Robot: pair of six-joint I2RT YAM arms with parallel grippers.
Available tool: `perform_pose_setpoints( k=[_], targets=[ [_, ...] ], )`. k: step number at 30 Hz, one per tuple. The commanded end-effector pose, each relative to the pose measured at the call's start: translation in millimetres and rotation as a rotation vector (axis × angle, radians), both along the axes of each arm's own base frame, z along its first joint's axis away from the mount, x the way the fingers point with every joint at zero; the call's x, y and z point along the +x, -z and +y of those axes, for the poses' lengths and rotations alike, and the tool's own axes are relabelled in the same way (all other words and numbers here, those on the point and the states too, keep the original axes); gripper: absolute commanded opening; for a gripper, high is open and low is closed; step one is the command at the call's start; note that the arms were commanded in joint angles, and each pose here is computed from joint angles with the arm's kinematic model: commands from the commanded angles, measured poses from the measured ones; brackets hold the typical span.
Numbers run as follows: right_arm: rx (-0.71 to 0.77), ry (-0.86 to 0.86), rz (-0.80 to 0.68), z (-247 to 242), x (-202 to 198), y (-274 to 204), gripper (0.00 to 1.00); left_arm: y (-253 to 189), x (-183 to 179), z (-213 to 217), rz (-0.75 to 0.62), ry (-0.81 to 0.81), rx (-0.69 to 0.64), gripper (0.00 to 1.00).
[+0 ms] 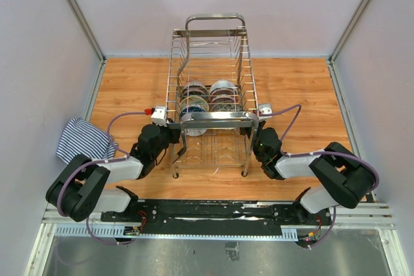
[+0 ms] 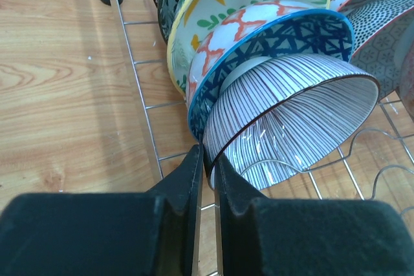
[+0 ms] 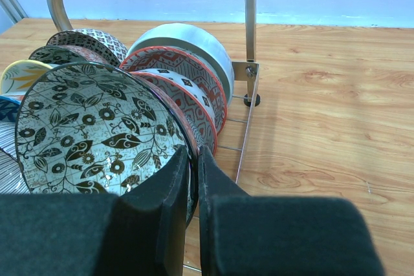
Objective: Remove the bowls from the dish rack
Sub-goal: Pick up the bowl from the dish rack.
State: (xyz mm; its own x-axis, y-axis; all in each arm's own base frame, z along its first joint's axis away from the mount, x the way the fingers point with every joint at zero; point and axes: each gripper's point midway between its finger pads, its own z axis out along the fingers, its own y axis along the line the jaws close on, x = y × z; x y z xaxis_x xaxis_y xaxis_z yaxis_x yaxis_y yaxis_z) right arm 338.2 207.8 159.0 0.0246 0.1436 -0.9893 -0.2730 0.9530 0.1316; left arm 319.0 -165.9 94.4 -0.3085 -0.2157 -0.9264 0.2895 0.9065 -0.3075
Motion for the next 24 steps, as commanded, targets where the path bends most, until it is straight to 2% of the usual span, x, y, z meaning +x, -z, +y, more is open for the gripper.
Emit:
perform_pose_setpoints(
  k=[1, 3, 24],
  targets=[
    [0.103, 0.056, -0.107, -13.8, 6.5, -40.6, 0.05, -10.7, 2.7, 0.1, -0.054, -0.018, -0.035, 0.04],
    [0.102, 0.055, -0.108, -13.6, 6.5, -40.6, 0.05, -11.5, 1.8, 0.5, -0.063, -0.018, -0.038, 0.01],
    [0.106, 0.058, -0.103, -14.4, 6.0, -39.6, 0.05, -55.7, -11.3, 14.0, -0.236, -0.052, -0.142, 0.00]
  ],
)
